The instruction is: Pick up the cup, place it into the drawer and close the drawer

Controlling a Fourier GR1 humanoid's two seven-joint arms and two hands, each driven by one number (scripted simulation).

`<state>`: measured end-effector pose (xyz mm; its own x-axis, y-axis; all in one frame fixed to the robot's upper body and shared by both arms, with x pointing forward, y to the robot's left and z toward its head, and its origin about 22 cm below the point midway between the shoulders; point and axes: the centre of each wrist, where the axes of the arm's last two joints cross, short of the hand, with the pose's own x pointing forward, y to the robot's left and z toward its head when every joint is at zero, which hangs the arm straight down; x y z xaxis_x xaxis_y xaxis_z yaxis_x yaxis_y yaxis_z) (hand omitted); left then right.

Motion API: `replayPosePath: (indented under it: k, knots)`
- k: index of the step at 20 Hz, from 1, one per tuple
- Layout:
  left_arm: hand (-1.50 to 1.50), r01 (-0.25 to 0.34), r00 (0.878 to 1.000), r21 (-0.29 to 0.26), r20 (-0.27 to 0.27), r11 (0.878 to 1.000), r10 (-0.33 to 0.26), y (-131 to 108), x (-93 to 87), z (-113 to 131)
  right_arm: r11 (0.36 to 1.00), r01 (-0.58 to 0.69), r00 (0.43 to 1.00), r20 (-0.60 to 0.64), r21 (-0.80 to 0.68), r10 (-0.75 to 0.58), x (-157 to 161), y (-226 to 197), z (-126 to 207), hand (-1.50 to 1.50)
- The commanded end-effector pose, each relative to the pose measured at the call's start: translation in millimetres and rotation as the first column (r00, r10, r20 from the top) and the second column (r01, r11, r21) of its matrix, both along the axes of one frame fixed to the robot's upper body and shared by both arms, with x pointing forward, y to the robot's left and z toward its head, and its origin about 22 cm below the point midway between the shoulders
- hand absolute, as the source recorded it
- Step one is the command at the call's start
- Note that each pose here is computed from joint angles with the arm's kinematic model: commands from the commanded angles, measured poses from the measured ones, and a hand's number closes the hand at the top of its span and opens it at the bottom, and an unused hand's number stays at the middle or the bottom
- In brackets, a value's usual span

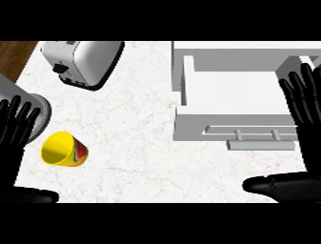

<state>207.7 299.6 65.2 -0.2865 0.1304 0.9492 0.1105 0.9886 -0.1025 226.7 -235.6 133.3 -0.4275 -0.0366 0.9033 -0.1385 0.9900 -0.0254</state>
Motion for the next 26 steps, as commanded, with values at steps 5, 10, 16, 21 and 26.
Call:
replayPosePath:
  k: [5,10,16,21,26]
  knots:
    - [-1.5,-0.069,0.996,0.029,-0.057,0.997,0.071,27,7.3,-37,1.0,0.007,1.0,0.003,0.001,-0.007,4,-4,-3,-1.5]
    - [-1.5,-0.087,0.993,0.034,-0.081,0.996,0.089,26,5.7,-66,1.0,-0.003,1.0,0.0,0.002,0.003,-3,2,-7,-1.5]
    - [-1.5,-0.106,0.987,0.046,-0.116,0.993,0.111,49,10.6,-89,1.0,-0.006,1.0,0.019,-0.001,0.006,9,-10,-4,-1.5]
    - [-1.5,-0.067,0.987,0.046,-0.141,0.997,0.073,46,10.2,-119,1.0,-0.021,1.0,-0.004,-0.005,0.021,-6,6,16,-1.5]
    - [-1.5,-0.077,0.984,0.047,-0.159,0.996,0.083,57,23.3,-127,1.0,-0.031,0.999,0.01,-0.007,0.031,2,-8,13,-1.5]
